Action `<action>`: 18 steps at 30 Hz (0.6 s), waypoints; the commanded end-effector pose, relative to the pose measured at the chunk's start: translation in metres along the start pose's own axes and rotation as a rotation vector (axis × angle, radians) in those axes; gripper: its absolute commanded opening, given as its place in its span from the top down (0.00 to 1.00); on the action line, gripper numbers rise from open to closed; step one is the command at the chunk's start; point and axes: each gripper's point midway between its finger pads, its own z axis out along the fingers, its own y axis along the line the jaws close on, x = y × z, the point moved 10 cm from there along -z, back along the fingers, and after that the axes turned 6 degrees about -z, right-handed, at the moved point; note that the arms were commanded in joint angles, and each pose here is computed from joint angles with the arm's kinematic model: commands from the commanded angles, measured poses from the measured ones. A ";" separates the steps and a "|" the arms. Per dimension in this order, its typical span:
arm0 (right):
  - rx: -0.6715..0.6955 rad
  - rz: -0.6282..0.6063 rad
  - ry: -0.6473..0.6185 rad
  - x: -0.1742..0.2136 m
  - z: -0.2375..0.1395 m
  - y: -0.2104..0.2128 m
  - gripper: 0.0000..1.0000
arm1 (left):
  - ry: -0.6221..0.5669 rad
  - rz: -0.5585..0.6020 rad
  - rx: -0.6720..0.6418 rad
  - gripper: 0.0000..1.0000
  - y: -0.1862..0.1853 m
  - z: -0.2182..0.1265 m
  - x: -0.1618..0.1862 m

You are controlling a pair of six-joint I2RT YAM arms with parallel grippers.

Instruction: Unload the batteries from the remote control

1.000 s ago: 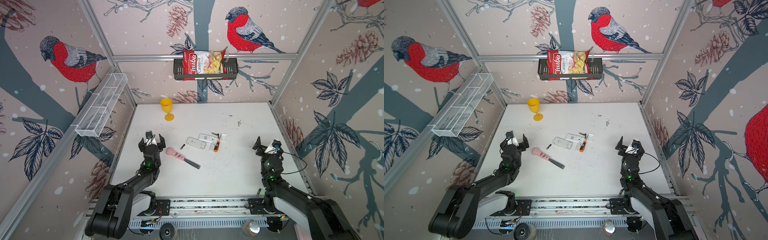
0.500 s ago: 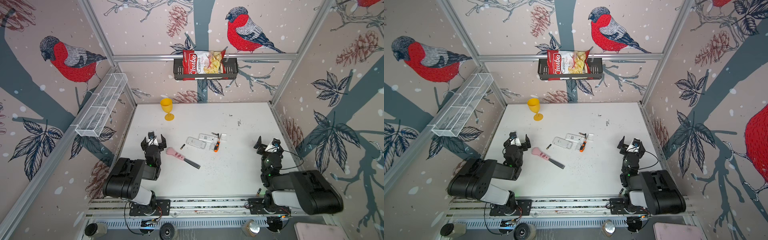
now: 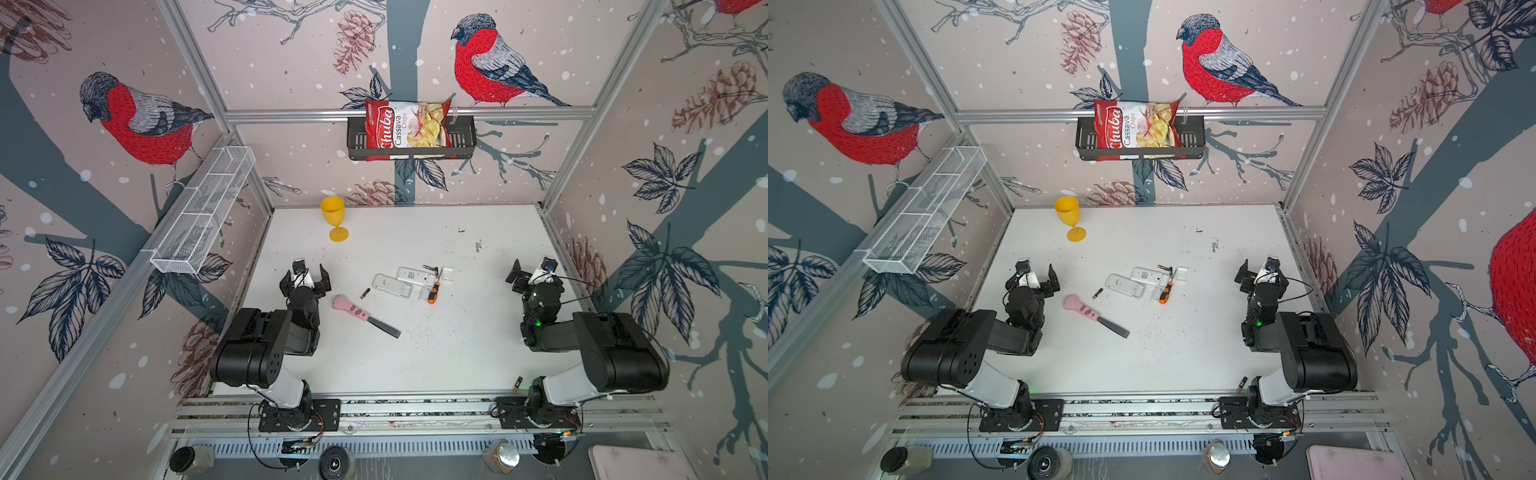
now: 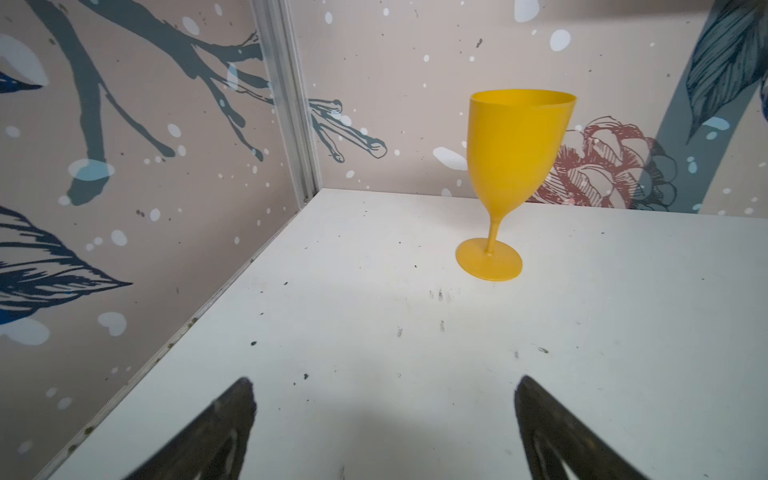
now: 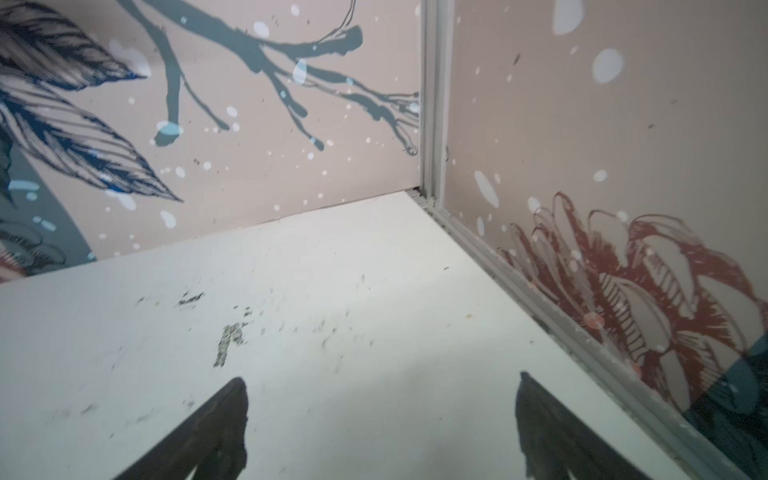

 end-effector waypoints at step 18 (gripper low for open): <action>-0.025 0.011 0.016 0.001 0.000 0.002 0.00 | -0.016 -0.013 0.014 0.04 -0.001 0.000 -0.003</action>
